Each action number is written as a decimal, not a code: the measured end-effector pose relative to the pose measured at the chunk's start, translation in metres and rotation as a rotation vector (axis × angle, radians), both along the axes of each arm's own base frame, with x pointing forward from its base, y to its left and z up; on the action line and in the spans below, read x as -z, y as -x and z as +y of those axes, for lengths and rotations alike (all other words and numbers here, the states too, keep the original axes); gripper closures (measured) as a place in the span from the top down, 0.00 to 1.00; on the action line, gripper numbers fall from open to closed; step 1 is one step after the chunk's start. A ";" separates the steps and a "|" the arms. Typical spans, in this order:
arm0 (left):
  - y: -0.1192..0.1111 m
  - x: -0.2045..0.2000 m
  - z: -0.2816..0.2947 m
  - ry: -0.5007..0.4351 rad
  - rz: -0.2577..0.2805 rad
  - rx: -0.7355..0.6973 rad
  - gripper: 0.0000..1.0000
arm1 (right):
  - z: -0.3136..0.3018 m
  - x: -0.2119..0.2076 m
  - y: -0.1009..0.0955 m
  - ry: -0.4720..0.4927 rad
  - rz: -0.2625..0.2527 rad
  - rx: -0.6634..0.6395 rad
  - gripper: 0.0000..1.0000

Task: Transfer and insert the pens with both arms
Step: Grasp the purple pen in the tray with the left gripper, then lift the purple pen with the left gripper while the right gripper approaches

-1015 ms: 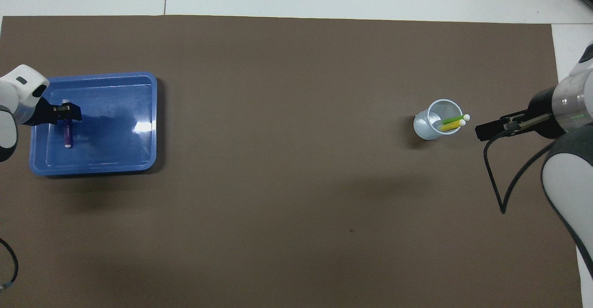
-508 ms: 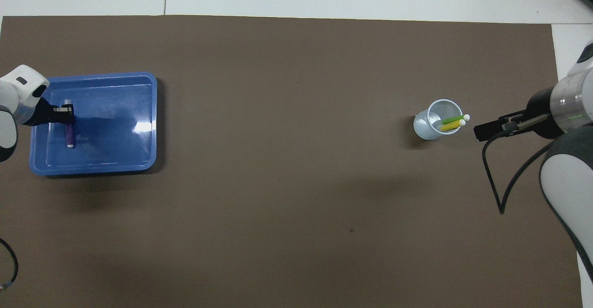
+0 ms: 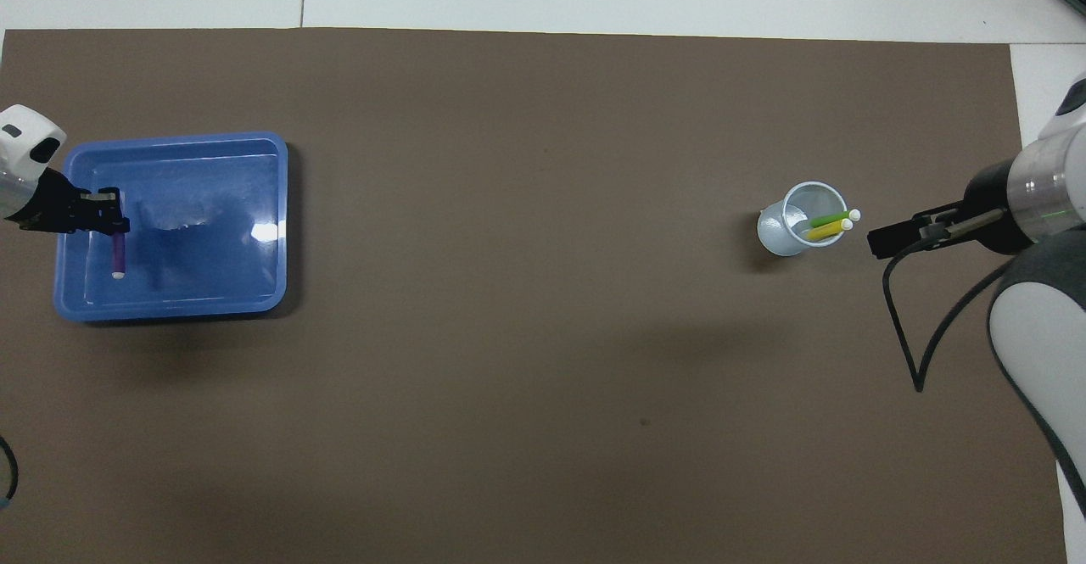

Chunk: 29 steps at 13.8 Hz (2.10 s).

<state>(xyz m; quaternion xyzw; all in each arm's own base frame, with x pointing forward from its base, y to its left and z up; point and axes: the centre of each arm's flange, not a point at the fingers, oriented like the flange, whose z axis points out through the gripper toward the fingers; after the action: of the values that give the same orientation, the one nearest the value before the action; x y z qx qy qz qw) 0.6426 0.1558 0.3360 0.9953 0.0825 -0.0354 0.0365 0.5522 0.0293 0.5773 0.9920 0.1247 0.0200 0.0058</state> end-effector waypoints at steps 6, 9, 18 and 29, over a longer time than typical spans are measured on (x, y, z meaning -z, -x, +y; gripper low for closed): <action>-0.006 -0.016 -0.012 0.046 0.001 -0.004 0.17 | 0.000 0.000 0.000 0.000 0.000 0.000 1.00; -0.009 -0.021 -0.030 0.112 0.002 -0.011 0.17 | 0.000 0.000 0.000 0.000 0.000 0.000 1.00; -0.010 -0.043 -0.087 0.308 0.105 -0.184 0.17 | 0.001 0.000 0.000 -0.025 0.001 0.006 1.00; -0.008 -0.080 -0.223 0.478 0.288 -0.512 0.17 | 0.008 -0.001 0.000 -0.071 0.002 0.014 1.00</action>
<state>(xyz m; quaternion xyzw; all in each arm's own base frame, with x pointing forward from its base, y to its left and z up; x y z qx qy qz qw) 0.6508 -0.0669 0.4162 0.8907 0.3220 -0.1831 0.2635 0.5517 0.0376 0.5781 0.9924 0.1171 0.0232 -0.0295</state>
